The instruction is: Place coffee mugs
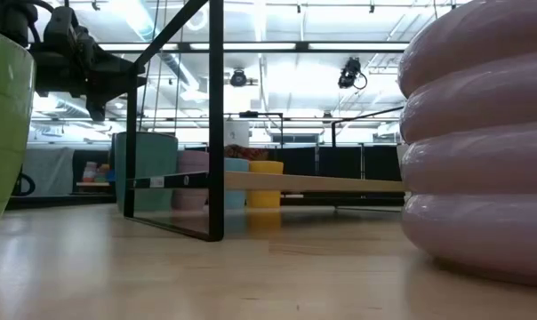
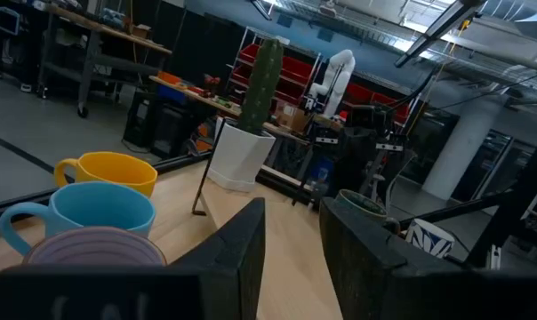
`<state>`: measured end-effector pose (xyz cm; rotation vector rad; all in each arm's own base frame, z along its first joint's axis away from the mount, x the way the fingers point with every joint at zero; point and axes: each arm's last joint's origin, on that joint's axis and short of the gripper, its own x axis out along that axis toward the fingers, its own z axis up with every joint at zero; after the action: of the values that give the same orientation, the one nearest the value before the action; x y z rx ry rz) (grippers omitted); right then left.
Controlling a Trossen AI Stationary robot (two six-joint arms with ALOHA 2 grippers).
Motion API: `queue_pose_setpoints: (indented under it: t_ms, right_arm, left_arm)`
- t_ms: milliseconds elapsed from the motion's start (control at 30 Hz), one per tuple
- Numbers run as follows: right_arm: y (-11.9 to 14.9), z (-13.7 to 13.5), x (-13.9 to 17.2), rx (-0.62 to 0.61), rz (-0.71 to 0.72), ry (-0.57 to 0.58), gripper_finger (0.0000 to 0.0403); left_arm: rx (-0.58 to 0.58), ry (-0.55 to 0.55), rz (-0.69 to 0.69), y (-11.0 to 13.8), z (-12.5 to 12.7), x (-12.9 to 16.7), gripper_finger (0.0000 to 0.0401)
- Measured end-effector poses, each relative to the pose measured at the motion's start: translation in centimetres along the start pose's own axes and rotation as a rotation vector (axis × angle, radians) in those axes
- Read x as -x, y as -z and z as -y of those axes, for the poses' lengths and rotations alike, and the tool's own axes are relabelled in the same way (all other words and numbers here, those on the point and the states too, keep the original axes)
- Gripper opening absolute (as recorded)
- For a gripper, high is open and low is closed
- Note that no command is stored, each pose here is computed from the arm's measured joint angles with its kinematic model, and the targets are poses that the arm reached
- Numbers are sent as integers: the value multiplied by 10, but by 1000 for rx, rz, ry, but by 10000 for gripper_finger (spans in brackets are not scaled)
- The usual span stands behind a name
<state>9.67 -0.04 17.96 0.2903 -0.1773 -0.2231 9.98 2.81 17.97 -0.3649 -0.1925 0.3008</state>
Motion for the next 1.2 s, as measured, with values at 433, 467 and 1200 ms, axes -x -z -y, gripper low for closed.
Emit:
queue_pose_setpoints:
  t_ms: [433,467,1200]
  right_arm:
    - [0,0,0,0,0,0,14]
    - [0,0,0,0,0,0,14]
    - [0,0,0,0,0,0,14]
  left_arm:
    - [1,6,16,-2,1,0,116]
    - [3,12,30,-3,1,0,116]
    - [193,73,74,-9,4,0,116]
